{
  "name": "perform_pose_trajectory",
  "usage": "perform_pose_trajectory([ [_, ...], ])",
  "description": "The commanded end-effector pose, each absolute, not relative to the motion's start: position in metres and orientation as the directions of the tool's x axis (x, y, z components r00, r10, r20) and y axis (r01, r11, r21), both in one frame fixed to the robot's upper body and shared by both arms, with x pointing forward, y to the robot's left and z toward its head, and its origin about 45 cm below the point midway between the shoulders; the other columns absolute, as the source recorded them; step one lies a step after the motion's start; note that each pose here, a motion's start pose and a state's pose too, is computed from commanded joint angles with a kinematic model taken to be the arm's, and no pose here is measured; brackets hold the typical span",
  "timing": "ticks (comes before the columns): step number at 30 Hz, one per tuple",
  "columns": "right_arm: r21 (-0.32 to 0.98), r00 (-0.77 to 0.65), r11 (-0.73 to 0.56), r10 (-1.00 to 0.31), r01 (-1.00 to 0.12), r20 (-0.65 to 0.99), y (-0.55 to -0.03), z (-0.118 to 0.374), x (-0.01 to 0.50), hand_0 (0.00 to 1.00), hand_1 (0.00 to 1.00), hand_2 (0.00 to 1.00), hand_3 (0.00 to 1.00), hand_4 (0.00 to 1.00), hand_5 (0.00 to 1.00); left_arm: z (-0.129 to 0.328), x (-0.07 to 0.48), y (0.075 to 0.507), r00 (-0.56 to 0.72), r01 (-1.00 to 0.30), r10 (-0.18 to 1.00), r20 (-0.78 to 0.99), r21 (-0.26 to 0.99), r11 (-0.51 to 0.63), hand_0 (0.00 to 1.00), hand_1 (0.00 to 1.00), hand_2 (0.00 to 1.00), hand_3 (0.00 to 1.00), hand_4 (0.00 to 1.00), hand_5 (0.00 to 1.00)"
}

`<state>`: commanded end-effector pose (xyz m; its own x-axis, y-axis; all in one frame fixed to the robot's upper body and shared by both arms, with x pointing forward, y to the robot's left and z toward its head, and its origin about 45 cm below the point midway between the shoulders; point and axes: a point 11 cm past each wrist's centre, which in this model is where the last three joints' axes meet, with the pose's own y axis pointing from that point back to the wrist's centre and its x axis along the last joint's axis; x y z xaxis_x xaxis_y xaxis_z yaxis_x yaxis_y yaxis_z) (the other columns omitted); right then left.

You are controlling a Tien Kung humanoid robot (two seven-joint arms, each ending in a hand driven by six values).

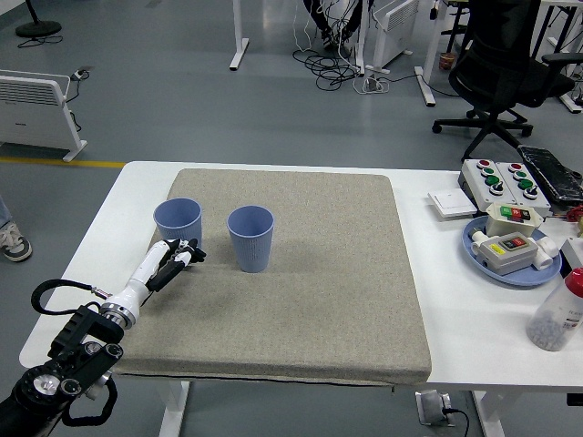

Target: Push cup pick cup insert cup

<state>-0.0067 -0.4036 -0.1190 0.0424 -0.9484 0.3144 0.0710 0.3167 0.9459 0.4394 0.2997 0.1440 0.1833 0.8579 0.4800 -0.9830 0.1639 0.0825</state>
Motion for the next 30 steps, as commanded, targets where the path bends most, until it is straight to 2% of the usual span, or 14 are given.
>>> perform_pose_trajectory([
  [14,0.945,0.039,0.322,-0.947,0.063,0.320,-0.406,-0.118,-0.003,0.707,0.630,0.684,0.596,0.147,0.497,0.155,0.439,0.299,0.186,-0.982,0.850,0.493,0.060,0.180,0.663,0.628,0.554,0.508,0.530,0.998],
  [15,0.944,0.035,0.324,-0.946,0.061,0.322,-0.407,-0.118,-0.002,0.707,0.630,0.684,0.596,0.147,0.497,0.156,0.435,0.302,0.183,-0.982,0.847,0.499,0.056,0.179,0.565,0.591,0.543,0.507,0.547,0.998],
  [20,0.943,0.020,0.328,-0.945,0.056,0.327,-0.409,-0.117,0.000,0.707,0.630,0.684,0.596,0.147,0.497,0.171,0.425,0.305,0.164,-0.983,0.822,0.546,0.017,0.185,0.565,0.591,0.543,0.507,0.547,0.998],
  [21,0.943,0.018,0.329,-0.944,0.055,0.328,-0.409,-0.117,0.000,0.707,0.630,0.684,0.596,0.147,0.500,0.176,0.422,0.308,0.151,-0.984,0.809,0.568,0.005,0.180,0.507,0.572,0.541,0.508,0.812,0.934],
  [26,0.941,0.014,0.333,-0.943,0.054,0.333,-0.410,-0.117,0.001,0.707,0.630,0.684,0.596,0.147,0.500,0.226,0.418,0.283,0.096,-0.953,0.698,0.709,-0.138,0.271,0.507,0.572,0.541,0.508,0.812,0.934],
  [27,0.941,0.015,0.334,-0.943,0.054,0.333,-0.410,-0.117,0.001,0.708,0.630,0.681,0.596,0.148,0.500,0.239,0.419,0.274,0.072,-0.939,0.678,0.731,-0.180,0.294,0.493,0.614,0.605,0.626,0.954,0.703],
  [30,0.941,0.019,0.334,-0.943,0.058,0.334,-0.410,-0.117,0.000,0.708,0.630,0.681,0.596,0.148,0.500,0.280,0.420,0.241,0.023,-0.889,0.607,0.795,-0.261,0.376,0.493,0.614,0.605,0.626,0.954,0.703],
])
